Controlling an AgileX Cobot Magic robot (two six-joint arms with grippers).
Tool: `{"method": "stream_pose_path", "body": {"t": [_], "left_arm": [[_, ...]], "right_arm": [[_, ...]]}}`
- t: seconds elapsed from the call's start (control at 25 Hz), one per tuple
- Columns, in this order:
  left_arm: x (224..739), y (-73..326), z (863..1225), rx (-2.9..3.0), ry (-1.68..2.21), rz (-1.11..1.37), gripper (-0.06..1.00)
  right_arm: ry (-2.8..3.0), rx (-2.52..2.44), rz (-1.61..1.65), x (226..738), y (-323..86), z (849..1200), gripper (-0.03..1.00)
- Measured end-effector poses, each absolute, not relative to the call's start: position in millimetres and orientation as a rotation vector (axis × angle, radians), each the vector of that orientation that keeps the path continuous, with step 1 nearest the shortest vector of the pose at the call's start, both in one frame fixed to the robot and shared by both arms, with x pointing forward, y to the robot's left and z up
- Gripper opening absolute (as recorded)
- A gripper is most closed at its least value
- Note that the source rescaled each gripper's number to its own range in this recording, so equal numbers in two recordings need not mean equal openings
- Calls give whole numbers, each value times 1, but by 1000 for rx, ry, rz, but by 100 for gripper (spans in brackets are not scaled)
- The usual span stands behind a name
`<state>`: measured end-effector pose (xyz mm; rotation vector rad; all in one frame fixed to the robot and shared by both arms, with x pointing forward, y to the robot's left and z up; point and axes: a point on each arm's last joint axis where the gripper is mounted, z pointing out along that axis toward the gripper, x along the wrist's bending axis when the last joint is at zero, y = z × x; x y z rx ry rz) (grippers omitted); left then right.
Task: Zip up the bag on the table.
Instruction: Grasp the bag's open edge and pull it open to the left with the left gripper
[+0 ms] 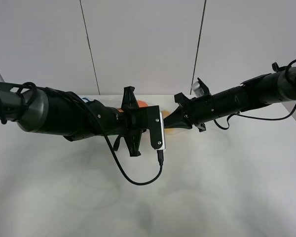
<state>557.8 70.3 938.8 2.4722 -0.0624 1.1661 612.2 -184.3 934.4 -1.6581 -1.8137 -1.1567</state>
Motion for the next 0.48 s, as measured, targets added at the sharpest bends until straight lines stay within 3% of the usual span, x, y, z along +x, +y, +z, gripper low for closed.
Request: {"method": "stream_pose_path", "body": {"t": [0.48], "left_arm": [[580, 101, 944, 2509, -120, 1358, 0]], "right_arm": [[-1804, -1663, -1164, 613, -184, 935, 0]]}}
